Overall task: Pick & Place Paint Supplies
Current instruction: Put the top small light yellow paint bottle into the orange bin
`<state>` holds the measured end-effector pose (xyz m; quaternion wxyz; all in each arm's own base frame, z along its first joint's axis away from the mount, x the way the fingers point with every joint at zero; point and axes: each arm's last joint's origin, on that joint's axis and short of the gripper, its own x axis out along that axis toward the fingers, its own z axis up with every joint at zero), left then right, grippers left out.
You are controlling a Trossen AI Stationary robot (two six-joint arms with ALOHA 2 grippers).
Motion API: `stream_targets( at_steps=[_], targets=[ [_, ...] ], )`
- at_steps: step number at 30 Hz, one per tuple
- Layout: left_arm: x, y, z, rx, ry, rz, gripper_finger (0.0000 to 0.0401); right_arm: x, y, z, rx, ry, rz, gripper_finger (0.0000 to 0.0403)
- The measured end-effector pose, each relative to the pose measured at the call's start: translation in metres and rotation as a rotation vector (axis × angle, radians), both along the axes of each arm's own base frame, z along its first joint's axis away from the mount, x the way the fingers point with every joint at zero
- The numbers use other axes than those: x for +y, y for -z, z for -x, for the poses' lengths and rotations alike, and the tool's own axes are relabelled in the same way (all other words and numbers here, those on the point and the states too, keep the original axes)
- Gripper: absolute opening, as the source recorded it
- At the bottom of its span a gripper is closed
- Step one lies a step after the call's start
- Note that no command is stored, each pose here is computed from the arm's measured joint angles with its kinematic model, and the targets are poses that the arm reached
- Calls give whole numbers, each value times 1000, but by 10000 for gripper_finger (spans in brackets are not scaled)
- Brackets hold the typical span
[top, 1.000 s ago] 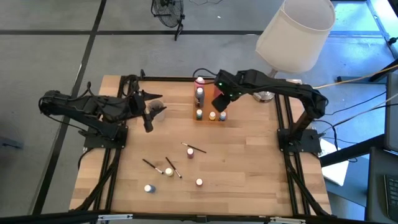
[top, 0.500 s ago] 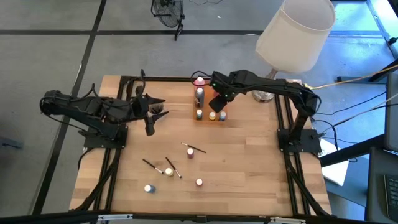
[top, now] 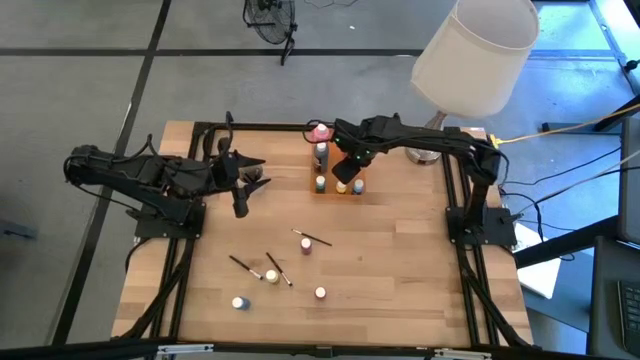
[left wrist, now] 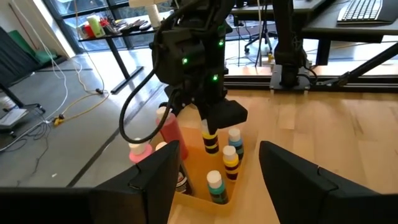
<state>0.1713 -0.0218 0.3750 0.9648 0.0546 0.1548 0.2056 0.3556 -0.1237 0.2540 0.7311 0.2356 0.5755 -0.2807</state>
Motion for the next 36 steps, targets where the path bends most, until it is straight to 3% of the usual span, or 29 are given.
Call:
stream_targets(
  at_steps=[13,36],
  targets=[
    [0,1,0,1,1,24,214,-2,21,-8,40,-2,-40,120],
    [0,1,0,-16,-5,62,212,-3,22,-8,44,12,-53,120]
  ],
)
